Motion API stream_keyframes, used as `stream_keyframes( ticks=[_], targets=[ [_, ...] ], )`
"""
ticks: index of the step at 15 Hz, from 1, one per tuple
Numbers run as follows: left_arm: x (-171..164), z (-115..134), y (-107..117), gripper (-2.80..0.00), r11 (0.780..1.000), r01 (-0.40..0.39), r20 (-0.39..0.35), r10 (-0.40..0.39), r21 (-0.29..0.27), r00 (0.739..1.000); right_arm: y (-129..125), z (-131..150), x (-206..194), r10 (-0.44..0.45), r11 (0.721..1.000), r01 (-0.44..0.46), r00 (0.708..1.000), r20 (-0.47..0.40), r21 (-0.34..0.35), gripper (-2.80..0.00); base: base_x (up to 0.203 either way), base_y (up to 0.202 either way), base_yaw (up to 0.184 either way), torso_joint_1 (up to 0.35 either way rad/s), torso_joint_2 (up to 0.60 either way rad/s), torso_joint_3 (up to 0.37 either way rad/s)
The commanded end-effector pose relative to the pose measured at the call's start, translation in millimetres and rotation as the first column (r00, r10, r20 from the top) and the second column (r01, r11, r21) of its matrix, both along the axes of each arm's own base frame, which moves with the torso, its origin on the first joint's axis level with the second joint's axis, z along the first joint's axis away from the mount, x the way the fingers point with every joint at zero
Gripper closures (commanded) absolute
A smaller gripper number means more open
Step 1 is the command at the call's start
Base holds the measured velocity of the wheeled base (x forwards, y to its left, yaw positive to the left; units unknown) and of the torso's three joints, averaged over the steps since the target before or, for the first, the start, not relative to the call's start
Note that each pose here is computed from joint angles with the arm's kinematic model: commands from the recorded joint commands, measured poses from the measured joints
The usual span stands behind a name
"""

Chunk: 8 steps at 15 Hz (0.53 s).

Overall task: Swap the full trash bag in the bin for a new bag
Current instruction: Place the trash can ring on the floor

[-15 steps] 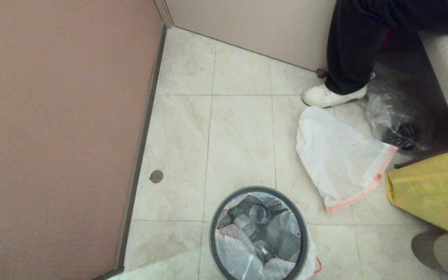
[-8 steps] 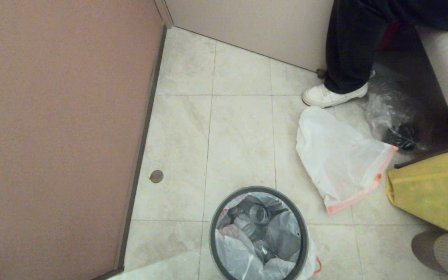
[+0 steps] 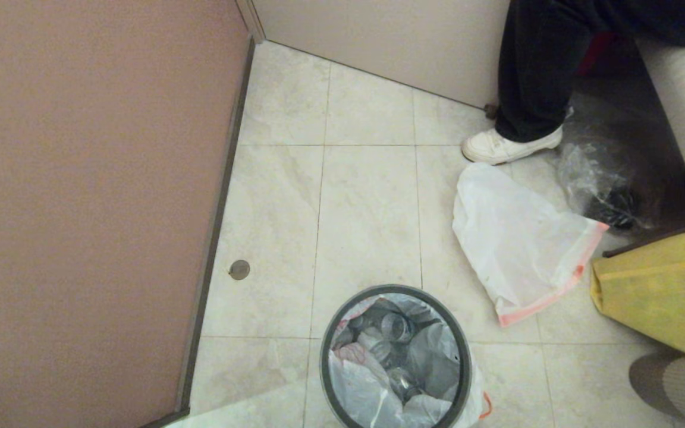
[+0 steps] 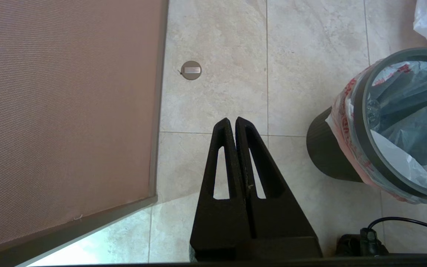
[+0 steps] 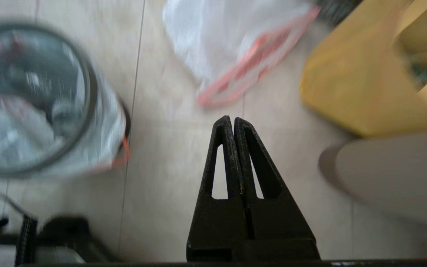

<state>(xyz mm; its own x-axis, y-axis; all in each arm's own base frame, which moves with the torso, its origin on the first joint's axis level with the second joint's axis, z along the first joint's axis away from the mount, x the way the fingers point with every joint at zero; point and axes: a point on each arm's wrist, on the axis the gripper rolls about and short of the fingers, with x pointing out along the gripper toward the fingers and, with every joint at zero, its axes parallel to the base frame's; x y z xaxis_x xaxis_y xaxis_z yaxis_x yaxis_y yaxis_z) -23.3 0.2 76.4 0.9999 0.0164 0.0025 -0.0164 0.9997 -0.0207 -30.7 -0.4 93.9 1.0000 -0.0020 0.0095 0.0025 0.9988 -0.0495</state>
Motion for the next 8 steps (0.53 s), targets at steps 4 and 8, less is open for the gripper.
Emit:
stream_keyframes(
  ticks=[4, 8],
  targets=[
    [0.1, 0.0, 0.0, 0.0, 1.0, 0.0, -0.001, 0.0, -0.001, 1.0, -0.1, 80.0, 1.3, -0.01, 1.0, 0.01, 0.999, -0.048, -0.002, 0.0, 0.0, 0.0, 0.0, 0.0, 0.0, 0.0],
    [0.1, 0.0, 0.0, 0.0, 1.0, 0.0, -0.002, 0.0, -0.001, 1.0, 0.0, 123.6, 46.0, -0.016, 1.0, 0.014, 0.978, -0.208, -0.008, 0.0, 0.0, 0.0, 0.0, 0.0, 0.0, 0.0]
  ],
)
